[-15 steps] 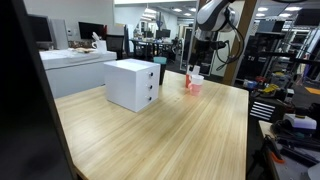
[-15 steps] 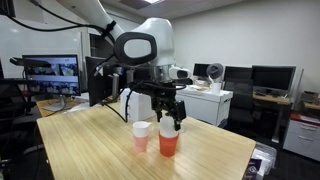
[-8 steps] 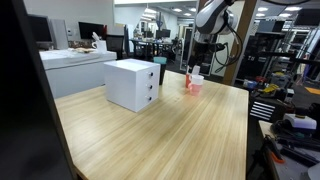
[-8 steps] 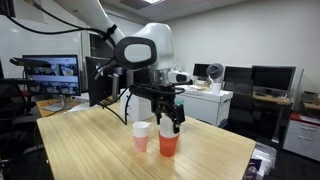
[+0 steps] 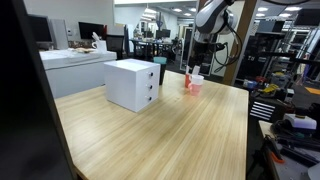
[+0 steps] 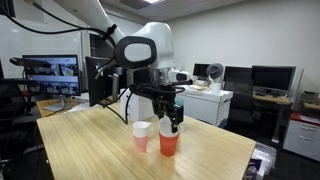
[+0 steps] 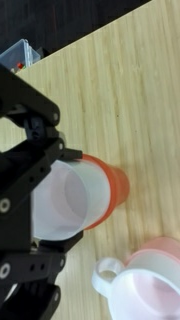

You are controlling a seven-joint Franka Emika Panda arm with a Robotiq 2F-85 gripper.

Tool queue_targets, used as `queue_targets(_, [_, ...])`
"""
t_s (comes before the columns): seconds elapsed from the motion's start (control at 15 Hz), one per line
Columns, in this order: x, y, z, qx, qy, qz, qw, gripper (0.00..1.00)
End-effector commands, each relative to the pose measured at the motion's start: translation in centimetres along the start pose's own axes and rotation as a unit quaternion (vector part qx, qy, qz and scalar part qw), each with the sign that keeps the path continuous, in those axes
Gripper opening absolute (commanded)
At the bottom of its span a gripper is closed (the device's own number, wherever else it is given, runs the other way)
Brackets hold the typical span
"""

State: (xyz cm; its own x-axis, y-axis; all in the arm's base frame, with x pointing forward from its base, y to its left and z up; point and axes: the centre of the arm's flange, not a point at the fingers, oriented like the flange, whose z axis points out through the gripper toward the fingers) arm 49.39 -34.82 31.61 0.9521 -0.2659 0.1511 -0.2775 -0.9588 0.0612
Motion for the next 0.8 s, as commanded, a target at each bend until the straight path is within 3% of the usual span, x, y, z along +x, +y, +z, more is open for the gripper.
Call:
queue_targets(0.0, [-0.3,-0.5,-1.4,-0.003,0.02,0.009,0.9998,0.44])
queue_targets(0.4, [0.2,-0.7,-4.1,-0.003,0.05,0.007,0.9987,0.44])
queue_targets(0.73, [-1.2,-1.2,-0.7,-0.016,0.011,0.003,0.9998,0.44])
